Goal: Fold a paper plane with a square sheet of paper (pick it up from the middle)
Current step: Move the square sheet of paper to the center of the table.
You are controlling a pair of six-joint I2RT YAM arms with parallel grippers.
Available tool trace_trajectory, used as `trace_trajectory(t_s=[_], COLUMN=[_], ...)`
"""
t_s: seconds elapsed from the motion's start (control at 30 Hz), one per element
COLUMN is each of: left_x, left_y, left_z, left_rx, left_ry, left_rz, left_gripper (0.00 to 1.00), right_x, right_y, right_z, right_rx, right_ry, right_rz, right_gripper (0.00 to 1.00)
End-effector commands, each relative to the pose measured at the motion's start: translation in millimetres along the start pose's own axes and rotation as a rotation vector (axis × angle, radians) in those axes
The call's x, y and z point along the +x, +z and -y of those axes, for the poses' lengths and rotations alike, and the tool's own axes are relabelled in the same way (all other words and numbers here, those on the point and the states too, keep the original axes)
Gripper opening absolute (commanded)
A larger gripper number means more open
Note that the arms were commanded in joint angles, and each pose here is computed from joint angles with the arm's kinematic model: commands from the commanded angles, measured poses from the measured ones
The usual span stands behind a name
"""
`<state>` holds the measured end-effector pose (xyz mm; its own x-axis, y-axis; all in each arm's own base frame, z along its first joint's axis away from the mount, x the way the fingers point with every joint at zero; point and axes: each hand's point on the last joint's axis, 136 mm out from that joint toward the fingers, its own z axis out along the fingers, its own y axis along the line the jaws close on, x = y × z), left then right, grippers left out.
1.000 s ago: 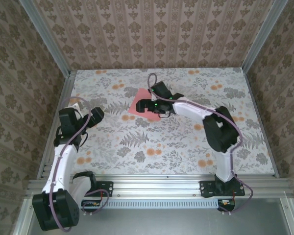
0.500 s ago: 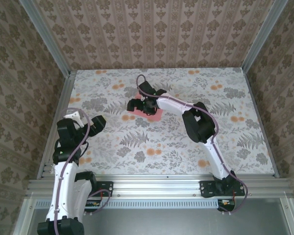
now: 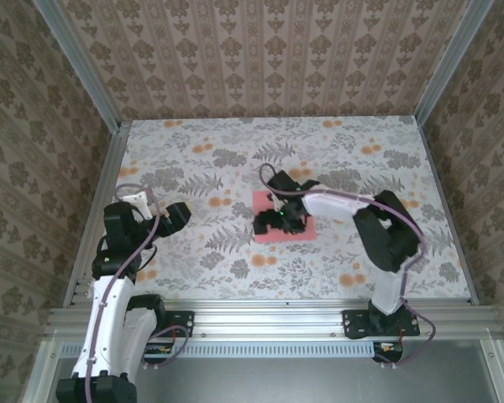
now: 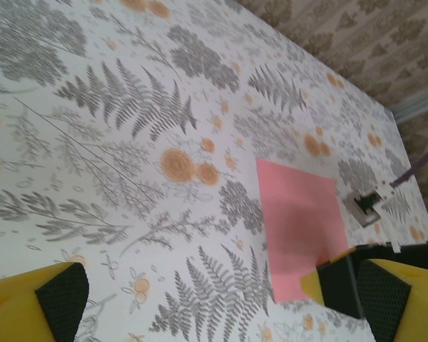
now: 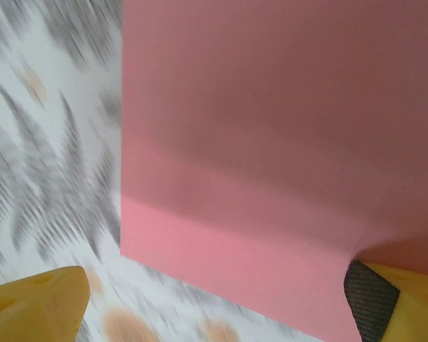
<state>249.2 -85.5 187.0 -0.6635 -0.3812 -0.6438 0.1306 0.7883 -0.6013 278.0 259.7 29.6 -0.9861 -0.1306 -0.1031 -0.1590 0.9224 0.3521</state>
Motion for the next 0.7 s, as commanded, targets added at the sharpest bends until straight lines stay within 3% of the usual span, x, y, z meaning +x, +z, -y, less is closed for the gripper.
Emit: trace_trajectory(t_s=[0.0, 0.13, 0.2, 0.3, 0.4, 0.53, 0.67], left_x=[6, 21, 28, 37, 40, 35, 31], left_y=[3, 12, 17, 25, 29, 36, 48], left_z=[21, 34, 42, 51, 52, 43, 37], left_rx=[0.069, 0.085, 0.093, 0.097, 0.076, 0.027, -0.004], left_ry=[0.036, 0.081, 0.102, 0.124, 0.145, 0.152, 0.155], left_rz=[-0.035, -0.071, -0.089, -0.114, -0.116, -0.083, -0.070], left_gripper=[1.00, 1.00, 1.00, 1.00, 1.00, 1.00, 1.00], right_x=[49, 55, 43, 11, -14, -25, -31], right_y=[-16, -46, -71, -122, -146, -114, -78], right_z=[19, 24, 26, 52, 60, 20, 16], right_rx=[0.030, 0.051, 0.109, 0.340, 0.403, 0.158, 0.177], right_ry=[-0.010, -0.001, -0.012, 0.038, 0.049, -0.050, -0.072], right_rz=[-0.073, 0.012, 0.086, 0.298, 0.445, 0.340, 0.186], right_gripper=[0.95, 0.94, 1.00, 1.00, 1.00, 1.00, 0.96])
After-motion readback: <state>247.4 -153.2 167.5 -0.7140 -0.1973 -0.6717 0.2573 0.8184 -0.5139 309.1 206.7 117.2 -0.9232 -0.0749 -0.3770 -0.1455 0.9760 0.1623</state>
